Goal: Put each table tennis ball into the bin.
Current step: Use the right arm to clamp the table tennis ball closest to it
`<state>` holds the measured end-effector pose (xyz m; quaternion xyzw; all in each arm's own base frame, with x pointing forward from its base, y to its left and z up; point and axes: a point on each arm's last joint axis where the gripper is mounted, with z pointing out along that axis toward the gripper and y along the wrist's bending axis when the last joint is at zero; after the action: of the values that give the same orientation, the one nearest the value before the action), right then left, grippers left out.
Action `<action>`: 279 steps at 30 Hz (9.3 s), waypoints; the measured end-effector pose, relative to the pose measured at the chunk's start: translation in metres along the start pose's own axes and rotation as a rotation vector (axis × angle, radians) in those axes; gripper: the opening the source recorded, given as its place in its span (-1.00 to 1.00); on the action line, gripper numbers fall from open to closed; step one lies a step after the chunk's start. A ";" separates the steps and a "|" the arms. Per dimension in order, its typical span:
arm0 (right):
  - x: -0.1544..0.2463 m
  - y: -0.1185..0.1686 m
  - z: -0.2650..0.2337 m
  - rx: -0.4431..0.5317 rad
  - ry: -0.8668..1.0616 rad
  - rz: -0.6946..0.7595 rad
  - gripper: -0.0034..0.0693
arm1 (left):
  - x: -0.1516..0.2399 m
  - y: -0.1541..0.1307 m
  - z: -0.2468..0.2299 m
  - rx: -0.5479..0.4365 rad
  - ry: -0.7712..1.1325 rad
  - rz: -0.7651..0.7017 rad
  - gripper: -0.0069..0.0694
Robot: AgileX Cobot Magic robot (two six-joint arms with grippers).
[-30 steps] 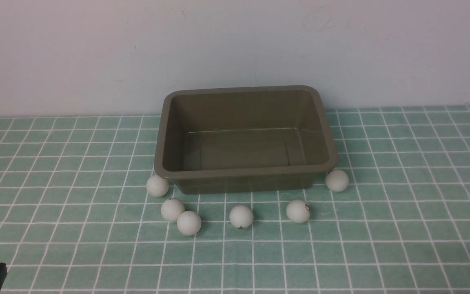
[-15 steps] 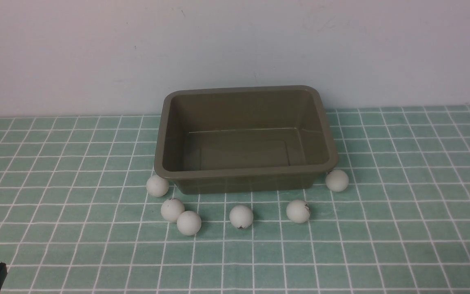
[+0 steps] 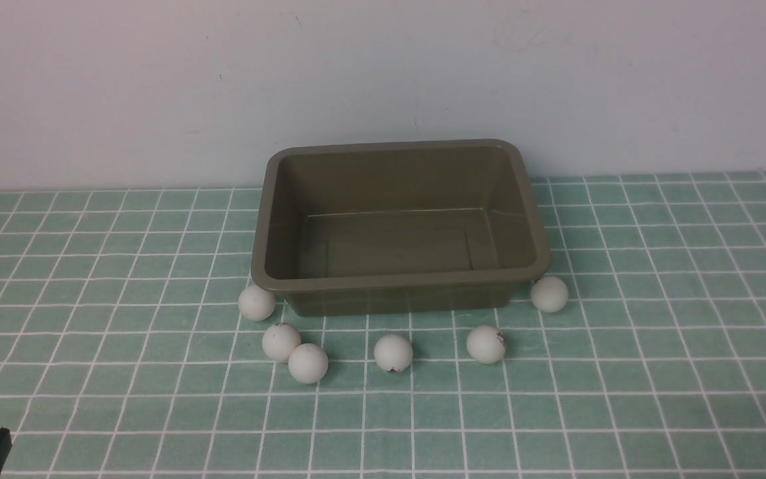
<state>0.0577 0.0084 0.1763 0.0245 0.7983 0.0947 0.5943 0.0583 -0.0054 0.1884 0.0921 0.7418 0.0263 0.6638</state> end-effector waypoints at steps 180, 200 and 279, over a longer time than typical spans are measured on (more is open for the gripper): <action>-0.120 0.031 -0.080 -0.104 -0.195 -0.099 -0.95 | 0.000 0.000 0.000 0.000 0.000 0.000 -0.83; -0.122 0.035 -0.081 -0.146 -0.220 -0.041 -0.95 | 0.000 0.000 0.000 0.000 0.000 -0.001 -0.83; -0.120 0.058 -0.019 -0.393 0.164 -0.291 -0.43 | -0.089 0.001 -0.016 0.142 0.148 -0.383 -0.25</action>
<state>0.0702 0.0445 0.3050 -0.2145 0.8051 0.1630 0.5284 0.0514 -0.0180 0.2778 -0.0062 0.7924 -0.1459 0.5923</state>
